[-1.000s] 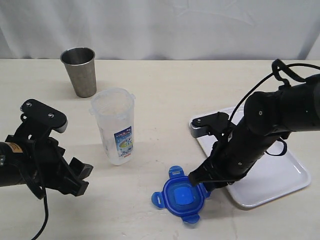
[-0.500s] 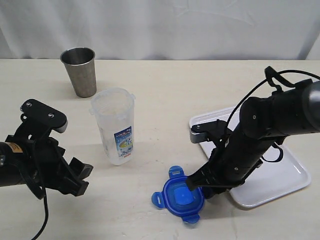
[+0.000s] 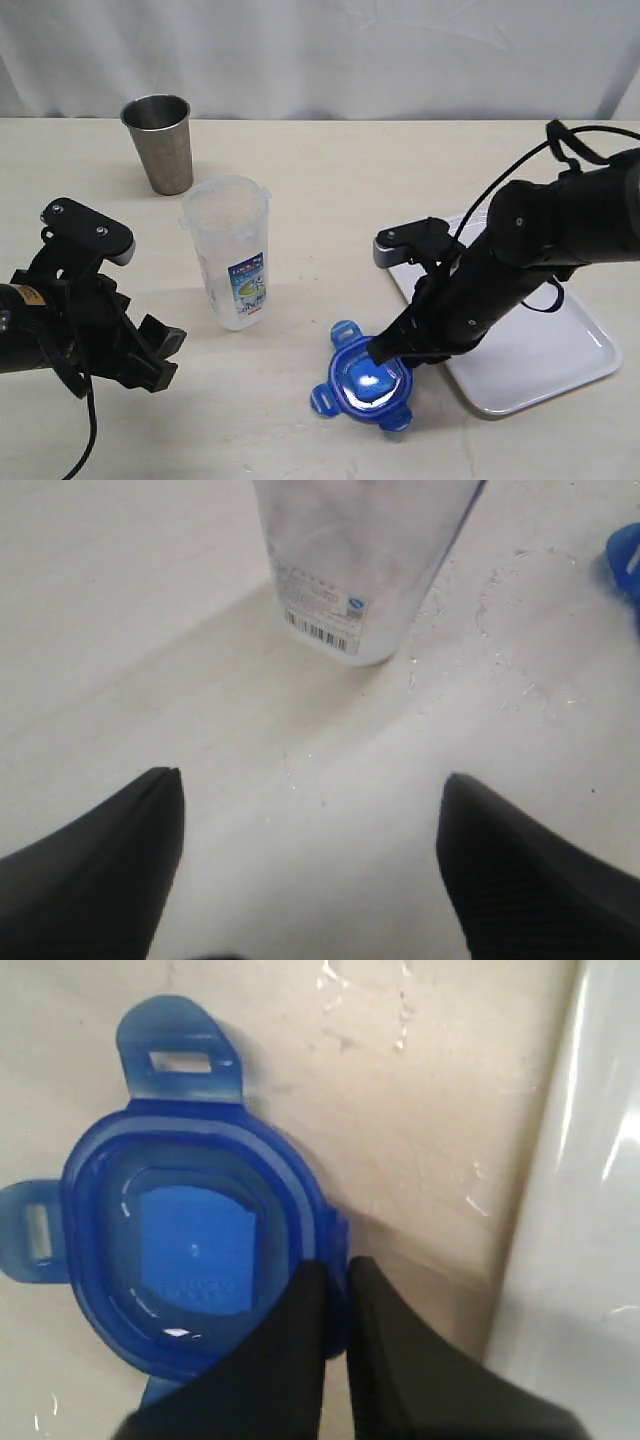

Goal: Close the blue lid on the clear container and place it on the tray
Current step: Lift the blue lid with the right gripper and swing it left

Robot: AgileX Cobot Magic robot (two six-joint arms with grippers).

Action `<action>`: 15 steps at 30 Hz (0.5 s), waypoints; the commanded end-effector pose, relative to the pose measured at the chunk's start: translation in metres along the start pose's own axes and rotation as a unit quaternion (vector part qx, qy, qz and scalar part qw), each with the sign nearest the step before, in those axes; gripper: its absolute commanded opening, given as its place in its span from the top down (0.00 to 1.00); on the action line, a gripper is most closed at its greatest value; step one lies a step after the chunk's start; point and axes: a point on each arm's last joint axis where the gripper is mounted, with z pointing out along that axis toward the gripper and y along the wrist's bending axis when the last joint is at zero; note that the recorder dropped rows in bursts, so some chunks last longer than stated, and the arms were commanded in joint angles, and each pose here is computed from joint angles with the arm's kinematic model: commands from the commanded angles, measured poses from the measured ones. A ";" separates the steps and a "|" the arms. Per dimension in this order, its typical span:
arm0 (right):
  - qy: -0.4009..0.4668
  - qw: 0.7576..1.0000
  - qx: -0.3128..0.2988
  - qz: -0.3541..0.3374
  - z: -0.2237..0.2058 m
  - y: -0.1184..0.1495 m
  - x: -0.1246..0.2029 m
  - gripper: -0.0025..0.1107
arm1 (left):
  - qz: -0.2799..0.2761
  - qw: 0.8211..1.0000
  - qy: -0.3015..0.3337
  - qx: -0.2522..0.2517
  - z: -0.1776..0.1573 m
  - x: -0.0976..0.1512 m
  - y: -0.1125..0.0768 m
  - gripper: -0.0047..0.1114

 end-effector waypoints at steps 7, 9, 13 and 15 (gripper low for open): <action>-0.150 0.986 0.042 -0.051 -0.090 0.009 -0.023 0.94 | -0.004 1.000 -0.007 -0.005 -0.001 -0.001 0.001 0.38; -0.178 0.981 0.061 -0.052 -0.111 0.009 -0.032 0.94 | 0.001 1.000 -0.007 -0.005 -0.001 -0.001 0.001 0.38; -0.221 0.970 0.089 -0.055 -0.150 0.011 -0.051 0.94 | 0.015 1.000 -0.008 -0.006 -0.001 -0.001 0.001 0.38; -0.234 0.964 0.104 -0.066 -0.164 0.015 -0.059 0.94 | 0.018 1.000 -0.010 -0.007 -0.001 -0.001 0.002 0.38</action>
